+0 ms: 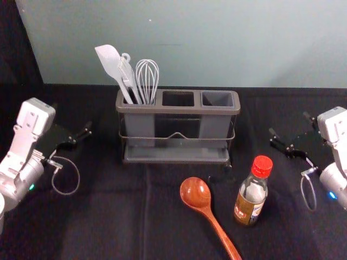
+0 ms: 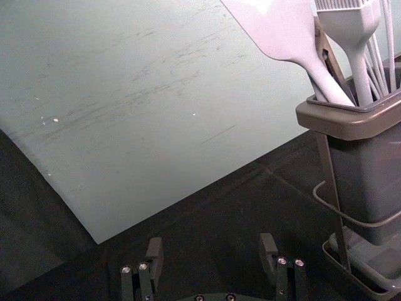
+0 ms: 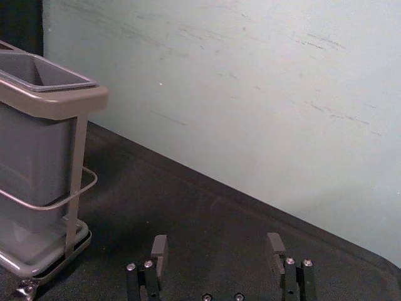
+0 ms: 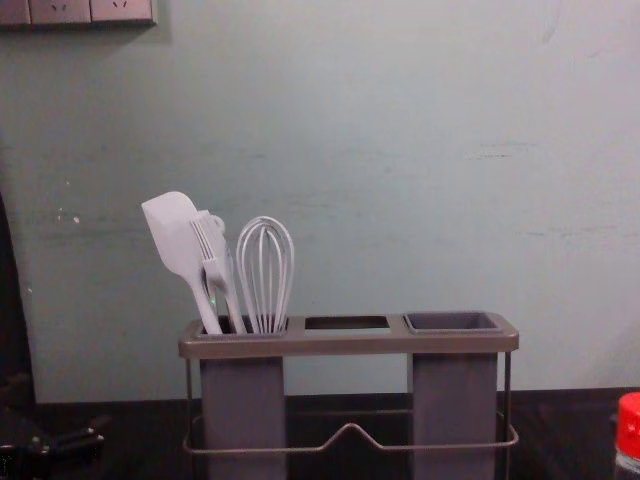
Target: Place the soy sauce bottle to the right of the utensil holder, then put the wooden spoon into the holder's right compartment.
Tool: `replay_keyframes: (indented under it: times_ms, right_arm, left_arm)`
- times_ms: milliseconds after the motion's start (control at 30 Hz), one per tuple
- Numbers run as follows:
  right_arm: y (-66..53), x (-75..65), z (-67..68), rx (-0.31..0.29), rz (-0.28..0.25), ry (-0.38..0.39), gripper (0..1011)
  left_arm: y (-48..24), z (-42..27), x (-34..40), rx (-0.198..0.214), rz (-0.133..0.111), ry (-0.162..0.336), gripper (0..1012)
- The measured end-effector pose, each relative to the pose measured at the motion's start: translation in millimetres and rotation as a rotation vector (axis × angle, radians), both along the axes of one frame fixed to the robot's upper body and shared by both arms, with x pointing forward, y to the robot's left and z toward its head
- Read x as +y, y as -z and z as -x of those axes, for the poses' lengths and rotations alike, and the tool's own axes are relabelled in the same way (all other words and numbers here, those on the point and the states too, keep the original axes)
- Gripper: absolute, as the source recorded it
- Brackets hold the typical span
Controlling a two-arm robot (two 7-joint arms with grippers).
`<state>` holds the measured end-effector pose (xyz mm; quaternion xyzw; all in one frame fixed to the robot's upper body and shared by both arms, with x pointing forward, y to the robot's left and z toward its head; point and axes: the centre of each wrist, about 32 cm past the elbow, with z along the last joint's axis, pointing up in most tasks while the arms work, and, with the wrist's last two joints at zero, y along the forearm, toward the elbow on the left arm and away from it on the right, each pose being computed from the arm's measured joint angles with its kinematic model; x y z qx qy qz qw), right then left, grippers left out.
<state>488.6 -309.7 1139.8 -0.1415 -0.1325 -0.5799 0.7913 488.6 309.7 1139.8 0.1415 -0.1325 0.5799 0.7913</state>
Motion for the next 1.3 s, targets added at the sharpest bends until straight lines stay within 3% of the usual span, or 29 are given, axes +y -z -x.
replay_keyframes:
  times_ms: [1300]
  right_arm:
    - [0.0, 0.0, 0.0, 0.0, 0.0, 0.0, 1002]
  left_arm:
    - [0.0, 0.0, 0.0, 0.0, 0.0, 0.0, 1005]
